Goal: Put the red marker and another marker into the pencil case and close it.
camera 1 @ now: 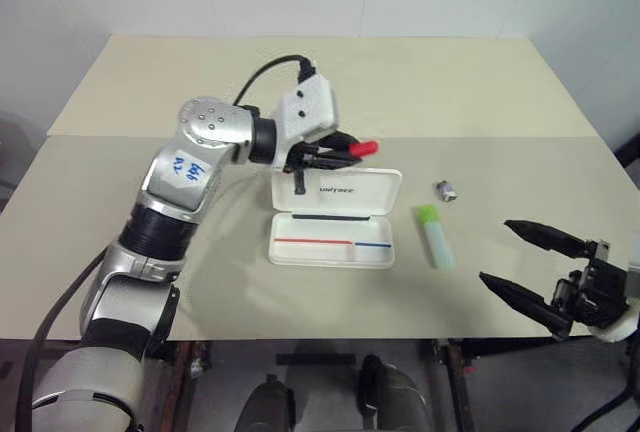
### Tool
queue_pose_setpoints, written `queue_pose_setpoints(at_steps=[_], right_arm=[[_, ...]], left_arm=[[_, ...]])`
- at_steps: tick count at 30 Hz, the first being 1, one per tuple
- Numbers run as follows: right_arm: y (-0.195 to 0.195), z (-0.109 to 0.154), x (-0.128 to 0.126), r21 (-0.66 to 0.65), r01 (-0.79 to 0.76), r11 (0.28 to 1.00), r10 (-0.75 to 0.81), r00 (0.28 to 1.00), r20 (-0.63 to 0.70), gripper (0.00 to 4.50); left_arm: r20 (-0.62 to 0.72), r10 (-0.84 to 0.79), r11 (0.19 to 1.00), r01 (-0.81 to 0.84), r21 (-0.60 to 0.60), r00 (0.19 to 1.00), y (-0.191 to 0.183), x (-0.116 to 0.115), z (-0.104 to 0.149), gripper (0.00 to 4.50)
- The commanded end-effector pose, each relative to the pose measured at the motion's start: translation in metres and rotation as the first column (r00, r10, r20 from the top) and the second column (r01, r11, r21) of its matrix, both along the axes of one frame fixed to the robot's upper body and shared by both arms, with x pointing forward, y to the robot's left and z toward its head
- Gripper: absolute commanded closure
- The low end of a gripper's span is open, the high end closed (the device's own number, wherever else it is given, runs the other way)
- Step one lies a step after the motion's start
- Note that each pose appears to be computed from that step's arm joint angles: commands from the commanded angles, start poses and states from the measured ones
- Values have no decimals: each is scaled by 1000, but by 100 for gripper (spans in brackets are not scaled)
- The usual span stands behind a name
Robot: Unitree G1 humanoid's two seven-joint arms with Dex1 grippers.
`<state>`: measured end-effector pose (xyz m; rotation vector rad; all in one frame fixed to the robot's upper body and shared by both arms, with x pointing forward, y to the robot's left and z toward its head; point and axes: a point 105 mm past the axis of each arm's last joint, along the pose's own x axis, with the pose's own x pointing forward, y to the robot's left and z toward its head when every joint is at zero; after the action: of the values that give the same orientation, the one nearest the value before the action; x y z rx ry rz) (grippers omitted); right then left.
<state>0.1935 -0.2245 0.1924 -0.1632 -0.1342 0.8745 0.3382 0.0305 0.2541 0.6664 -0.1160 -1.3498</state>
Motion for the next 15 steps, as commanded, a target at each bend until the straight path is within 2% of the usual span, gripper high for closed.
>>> queue_pose_setpoints(at_steps=[1, 7, 15], right_arm=[[2, 10, -12, 11, 14, 1000, -14, 999, 50, 0], [1, 7, -16, 15, 46, 999, -47, 998, 44, 0], [7, 4, -8, 21, 55, 998, -56, 997, 54, 0]], left_arm=[[-1, -57, 998, 57, -2, 998, -11, -9, -1, 390], [-74, -65, 994, 71, 78, 995, -14, -17, -35, 390], [-20, 11, 980, -7, 197, 1000, -13, -6, -71, 390]])
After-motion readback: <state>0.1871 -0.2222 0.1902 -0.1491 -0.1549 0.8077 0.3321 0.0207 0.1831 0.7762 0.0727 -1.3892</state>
